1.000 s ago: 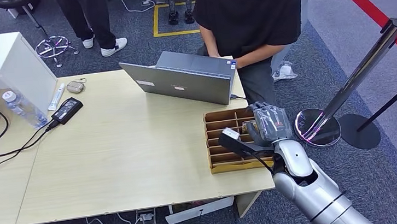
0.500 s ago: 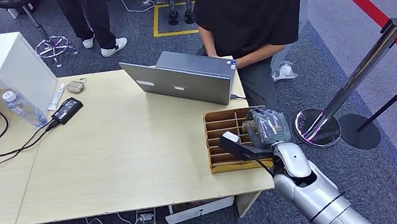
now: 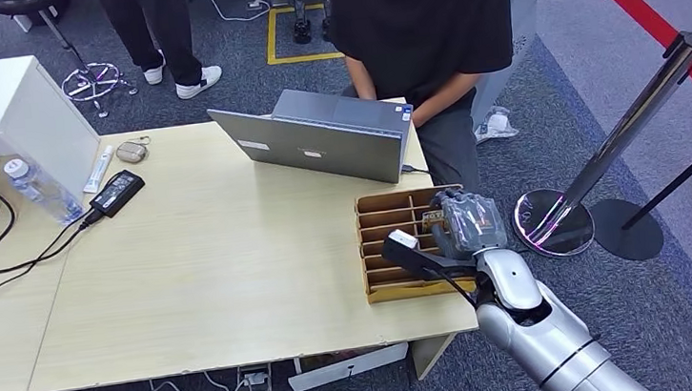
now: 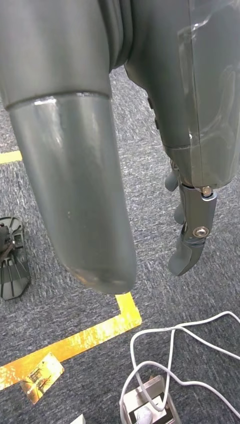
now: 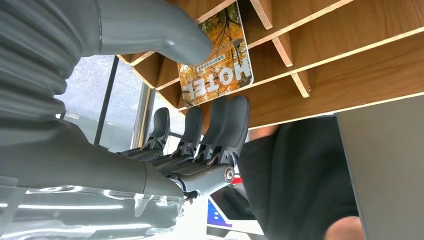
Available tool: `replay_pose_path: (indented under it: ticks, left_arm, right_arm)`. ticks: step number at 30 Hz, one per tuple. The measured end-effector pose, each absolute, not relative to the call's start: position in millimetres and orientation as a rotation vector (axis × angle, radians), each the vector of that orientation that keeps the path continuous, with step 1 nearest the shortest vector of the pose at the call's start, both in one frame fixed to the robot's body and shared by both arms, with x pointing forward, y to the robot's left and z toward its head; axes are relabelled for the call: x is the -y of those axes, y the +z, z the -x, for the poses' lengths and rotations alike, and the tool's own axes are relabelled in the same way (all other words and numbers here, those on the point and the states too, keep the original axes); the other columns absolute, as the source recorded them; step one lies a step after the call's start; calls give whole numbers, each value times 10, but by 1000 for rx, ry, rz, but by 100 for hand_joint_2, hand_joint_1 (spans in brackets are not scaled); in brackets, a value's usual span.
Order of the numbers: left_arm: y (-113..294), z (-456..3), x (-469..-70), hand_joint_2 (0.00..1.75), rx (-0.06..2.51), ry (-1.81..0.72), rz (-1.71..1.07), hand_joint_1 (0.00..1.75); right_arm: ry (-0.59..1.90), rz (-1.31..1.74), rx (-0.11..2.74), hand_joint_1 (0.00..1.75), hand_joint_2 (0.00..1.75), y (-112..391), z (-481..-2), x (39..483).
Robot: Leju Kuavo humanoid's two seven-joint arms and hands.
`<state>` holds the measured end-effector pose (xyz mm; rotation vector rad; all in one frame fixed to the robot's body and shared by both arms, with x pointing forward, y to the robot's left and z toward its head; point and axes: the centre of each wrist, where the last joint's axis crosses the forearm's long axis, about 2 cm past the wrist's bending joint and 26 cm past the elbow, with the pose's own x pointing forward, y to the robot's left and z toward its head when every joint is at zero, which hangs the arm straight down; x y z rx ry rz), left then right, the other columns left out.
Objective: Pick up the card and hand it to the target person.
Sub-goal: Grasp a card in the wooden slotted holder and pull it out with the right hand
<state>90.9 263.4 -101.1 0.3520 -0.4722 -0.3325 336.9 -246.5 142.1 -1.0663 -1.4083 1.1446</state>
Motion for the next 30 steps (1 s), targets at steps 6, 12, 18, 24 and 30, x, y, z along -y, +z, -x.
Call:
replay_pose_path:
  ticks: [6,12,18,24,30]
  left_arm:
    - [-1011,-909,-2634,0,472,-332,-352,0]
    - [-1011,-909,-2634,0,473,-333,-352,0]
    - [-1011,-909,-2636,0,473,-333,-353,0]
    - [-1011,-909,-2636,0,473,-333,-353,0]
    - [-1011,-909,-2636,0,473,-333,-353,0]
  right_arm:
    - [1140,1063,1407,112,175,1422,-3372,2466]
    - [1130,1064,1400,117,175,1420,-3372,2468]
    - [1129,1065,1396,120,175,1411,-3373,2473]
    - [1130,1065,1395,120,175,1411,-3373,2473]
    - [1131,1064,1394,126,175,1411,-3373,2473]
